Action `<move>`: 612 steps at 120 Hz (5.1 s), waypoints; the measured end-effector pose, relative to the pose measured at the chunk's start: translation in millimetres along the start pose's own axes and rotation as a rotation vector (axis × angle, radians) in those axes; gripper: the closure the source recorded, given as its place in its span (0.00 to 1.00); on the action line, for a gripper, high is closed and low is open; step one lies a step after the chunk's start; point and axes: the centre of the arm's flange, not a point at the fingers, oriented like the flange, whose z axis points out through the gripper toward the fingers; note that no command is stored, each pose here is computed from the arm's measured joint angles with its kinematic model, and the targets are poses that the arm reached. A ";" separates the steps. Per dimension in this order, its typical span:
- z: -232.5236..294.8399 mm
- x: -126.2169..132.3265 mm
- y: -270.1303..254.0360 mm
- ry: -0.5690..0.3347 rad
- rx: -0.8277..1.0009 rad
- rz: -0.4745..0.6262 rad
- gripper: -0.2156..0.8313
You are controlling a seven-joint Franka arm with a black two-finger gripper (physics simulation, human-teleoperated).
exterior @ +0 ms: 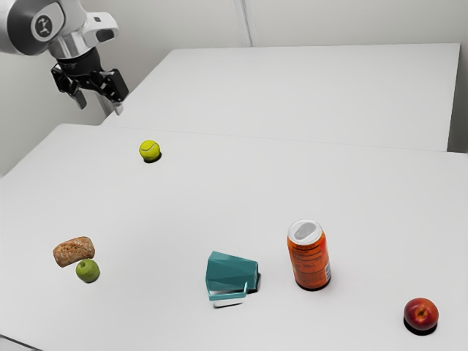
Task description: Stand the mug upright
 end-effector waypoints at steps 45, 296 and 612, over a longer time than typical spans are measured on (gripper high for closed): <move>22.9 11.7 -0.9 -0.007 -0.004 -0.003 0.21; 317.0 -100.7 143.2 -0.338 -0.754 -0.288 0.21; 260.2 -26.4 135.4 -0.152 -0.005 0.117 0.95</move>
